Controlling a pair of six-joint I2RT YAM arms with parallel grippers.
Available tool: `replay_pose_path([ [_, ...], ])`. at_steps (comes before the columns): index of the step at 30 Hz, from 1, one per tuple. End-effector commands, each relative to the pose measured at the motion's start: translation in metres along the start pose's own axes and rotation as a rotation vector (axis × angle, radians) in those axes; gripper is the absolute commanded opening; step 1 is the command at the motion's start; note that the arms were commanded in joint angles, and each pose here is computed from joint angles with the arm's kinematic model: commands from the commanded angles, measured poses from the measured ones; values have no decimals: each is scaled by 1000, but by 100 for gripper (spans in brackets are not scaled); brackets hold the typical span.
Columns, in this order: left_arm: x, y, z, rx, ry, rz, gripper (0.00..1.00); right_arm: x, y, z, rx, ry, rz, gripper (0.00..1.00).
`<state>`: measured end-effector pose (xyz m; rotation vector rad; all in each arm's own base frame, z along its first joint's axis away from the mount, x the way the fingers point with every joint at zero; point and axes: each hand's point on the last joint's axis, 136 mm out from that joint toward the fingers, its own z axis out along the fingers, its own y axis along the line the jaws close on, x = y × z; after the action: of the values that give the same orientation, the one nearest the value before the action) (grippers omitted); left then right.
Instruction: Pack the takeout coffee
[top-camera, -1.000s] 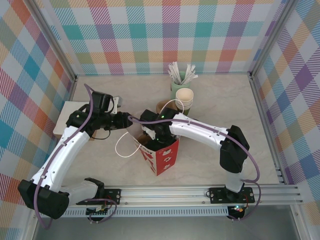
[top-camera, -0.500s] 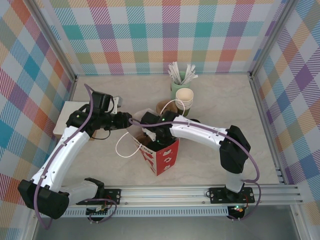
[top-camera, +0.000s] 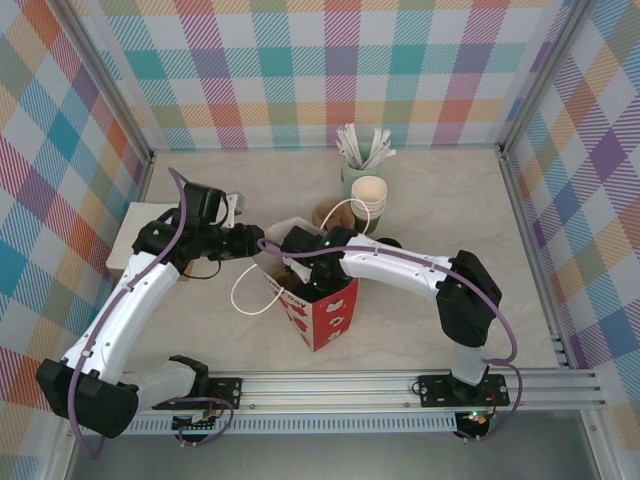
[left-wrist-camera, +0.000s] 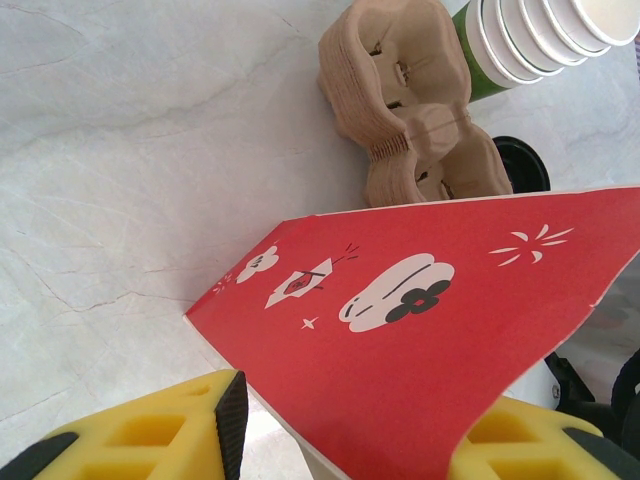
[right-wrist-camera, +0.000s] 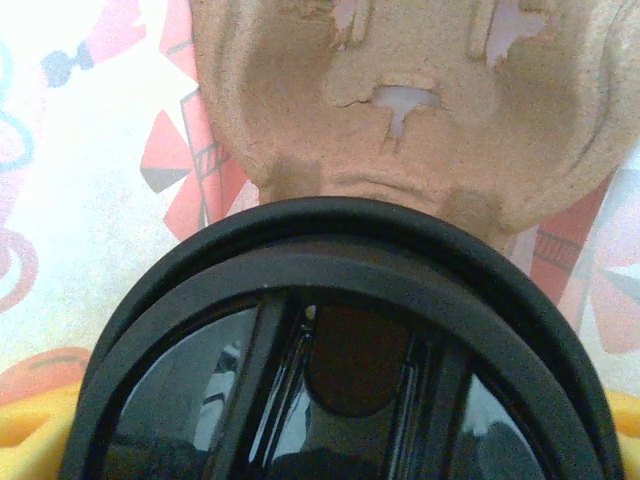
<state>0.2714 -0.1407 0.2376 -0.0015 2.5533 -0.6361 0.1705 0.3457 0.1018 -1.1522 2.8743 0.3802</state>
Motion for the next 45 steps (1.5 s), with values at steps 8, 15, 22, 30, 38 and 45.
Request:
replay_pose_path([
  [8,-1,8,4,-30,6,-9,43,32,-4,18,3,138,-8,86],
  [15,0,8,3,-33,5,-11,44,35,-5,21,3,145,-7,86],
  [22,0,9,3,-34,5,-11,44,39,-7,24,5,161,-2,86],
  [30,0,6,3,-17,6,-9,44,33,-3,17,-1,145,0,87],
  [38,-4,-7,-2,49,-22,24,36,21,3,4,-13,96,7,89],
  [45,-6,-12,-7,72,-37,47,26,20,4,1,-14,89,7,89],
])
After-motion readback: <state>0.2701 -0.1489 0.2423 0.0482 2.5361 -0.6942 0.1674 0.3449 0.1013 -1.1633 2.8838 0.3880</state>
